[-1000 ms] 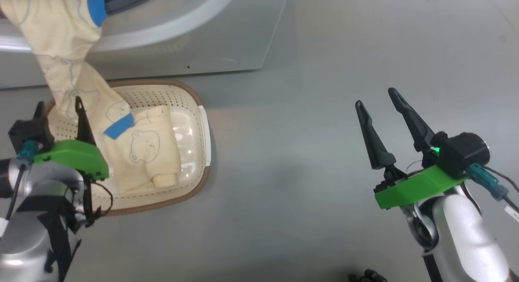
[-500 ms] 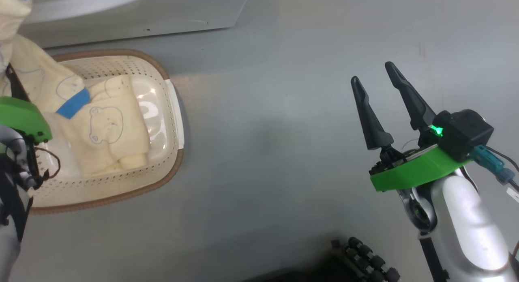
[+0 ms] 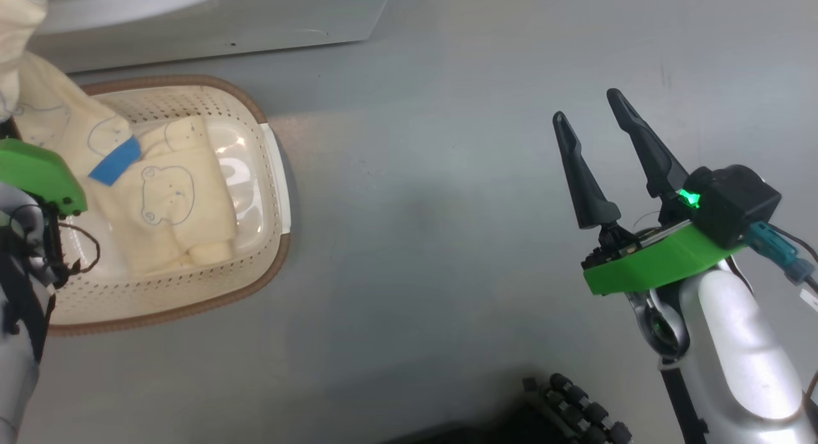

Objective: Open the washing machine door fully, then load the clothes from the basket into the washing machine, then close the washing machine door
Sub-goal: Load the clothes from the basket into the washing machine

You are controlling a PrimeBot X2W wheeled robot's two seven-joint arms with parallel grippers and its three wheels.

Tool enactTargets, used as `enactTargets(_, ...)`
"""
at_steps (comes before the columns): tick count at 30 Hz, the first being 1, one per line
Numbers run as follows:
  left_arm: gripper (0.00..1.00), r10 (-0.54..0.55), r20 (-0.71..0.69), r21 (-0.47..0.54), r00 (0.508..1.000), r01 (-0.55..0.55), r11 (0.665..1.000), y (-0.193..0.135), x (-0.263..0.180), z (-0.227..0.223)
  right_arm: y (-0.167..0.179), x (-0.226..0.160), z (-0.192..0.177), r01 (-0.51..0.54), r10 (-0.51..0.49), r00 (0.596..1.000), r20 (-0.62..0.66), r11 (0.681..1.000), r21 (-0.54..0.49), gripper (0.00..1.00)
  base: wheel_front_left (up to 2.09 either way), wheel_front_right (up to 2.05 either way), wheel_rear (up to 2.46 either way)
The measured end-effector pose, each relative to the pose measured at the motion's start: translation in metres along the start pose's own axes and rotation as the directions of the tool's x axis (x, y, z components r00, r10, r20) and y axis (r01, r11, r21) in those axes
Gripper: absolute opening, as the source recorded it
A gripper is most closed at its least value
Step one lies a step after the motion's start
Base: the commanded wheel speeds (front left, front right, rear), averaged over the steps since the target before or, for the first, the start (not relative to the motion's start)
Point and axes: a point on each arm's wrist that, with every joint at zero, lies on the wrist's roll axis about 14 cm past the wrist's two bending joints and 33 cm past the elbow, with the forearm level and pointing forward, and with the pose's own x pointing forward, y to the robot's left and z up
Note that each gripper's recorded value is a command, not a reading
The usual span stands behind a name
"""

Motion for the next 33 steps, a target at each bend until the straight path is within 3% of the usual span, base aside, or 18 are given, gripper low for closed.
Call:
enactTargets(6,0.00,-0.064,0.012,-0.001,0.998,0.064,0.998,-0.020,-0.005,0.009,0.003,0.001,0.005,-0.008,0.008,1.000,0.014,1.000,0.008,1.00,0.00,0.00,0.00)
enactTargets(15,0.00,-0.145,0.119,0.010,0.982,0.144,0.989,-0.044,-0.021,0.059,0.008,0.000,0.016,-0.018,0.017,0.999,0.042,1.000,0.018,1.00,0.00,0.00,0.00)
enactTargets(23,0.00,-0.180,0.124,0.065,0.976,0.174,0.983,-0.044,-0.056,0.098,0.008,-0.011,0.023,-0.008,0.006,0.999,0.053,0.999,0.039,1.00,0.00,0.00,0.00)
enactTargets(33,0.00,-0.173,0.176,0.109,0.969,0.156,0.982,-0.035,-0.068,0.150,0.005,-0.018,0.024,0.003,-0.006,0.999,0.052,0.998,0.059,1.00,0.00,0.00,0.00)
